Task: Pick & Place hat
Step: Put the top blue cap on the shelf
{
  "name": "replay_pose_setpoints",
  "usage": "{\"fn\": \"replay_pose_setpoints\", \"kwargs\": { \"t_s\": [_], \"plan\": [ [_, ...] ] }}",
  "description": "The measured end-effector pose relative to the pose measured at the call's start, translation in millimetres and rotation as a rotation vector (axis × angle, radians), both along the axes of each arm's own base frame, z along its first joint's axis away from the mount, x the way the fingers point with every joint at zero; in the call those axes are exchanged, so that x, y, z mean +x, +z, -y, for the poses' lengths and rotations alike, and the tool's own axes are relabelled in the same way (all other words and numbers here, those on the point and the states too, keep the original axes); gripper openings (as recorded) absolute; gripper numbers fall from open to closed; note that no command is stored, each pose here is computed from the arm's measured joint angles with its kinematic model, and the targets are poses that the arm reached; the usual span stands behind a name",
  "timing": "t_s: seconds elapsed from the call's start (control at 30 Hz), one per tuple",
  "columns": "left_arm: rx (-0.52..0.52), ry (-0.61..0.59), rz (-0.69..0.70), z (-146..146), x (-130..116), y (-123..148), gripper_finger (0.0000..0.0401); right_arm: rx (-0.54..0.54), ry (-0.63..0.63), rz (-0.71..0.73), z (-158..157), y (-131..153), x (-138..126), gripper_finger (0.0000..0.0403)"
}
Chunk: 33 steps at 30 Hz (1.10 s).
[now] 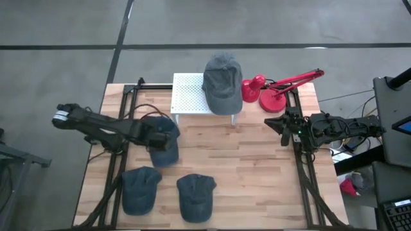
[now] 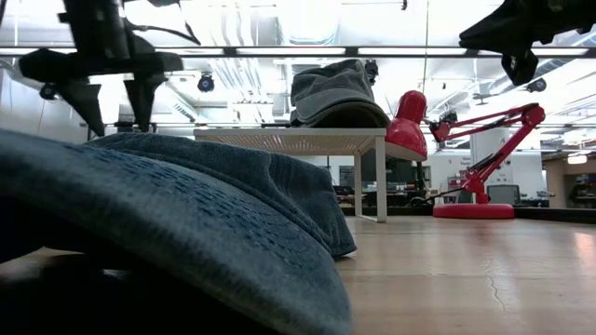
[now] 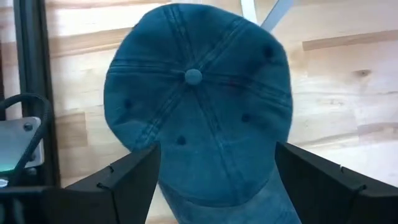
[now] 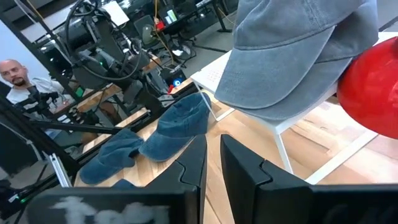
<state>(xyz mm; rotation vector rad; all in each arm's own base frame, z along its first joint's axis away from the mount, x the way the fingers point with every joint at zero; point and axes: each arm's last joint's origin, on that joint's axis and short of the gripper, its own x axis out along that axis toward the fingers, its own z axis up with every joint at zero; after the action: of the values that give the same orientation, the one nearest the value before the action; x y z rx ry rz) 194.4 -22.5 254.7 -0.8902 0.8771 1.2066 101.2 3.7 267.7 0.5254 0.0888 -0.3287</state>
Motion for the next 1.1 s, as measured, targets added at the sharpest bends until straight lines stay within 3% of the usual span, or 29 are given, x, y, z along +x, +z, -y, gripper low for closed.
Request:
{"fn": "replay_pose_setpoints", "kwargs": {
  "t_s": [0.17, 0.4, 1.1],
  "plan": [
    [-0.016, 0.078, 0.001, -2, 21, 1, 0.0316, -0.009, 0.004, -0.003, 0, 0, 0, 0.0043],
    [-0.009, 0.085, -0.025, -1, 37, -5, 0.0316, -0.008, 0.016, -0.004, 0, 0, 0, 0.0043],
    [0.043, 0.064, -0.066, -2, 42, -13, 0.0317, -0.013, 0.033, -0.013, -1, -1, 0, 0.0044]
  ]
}}
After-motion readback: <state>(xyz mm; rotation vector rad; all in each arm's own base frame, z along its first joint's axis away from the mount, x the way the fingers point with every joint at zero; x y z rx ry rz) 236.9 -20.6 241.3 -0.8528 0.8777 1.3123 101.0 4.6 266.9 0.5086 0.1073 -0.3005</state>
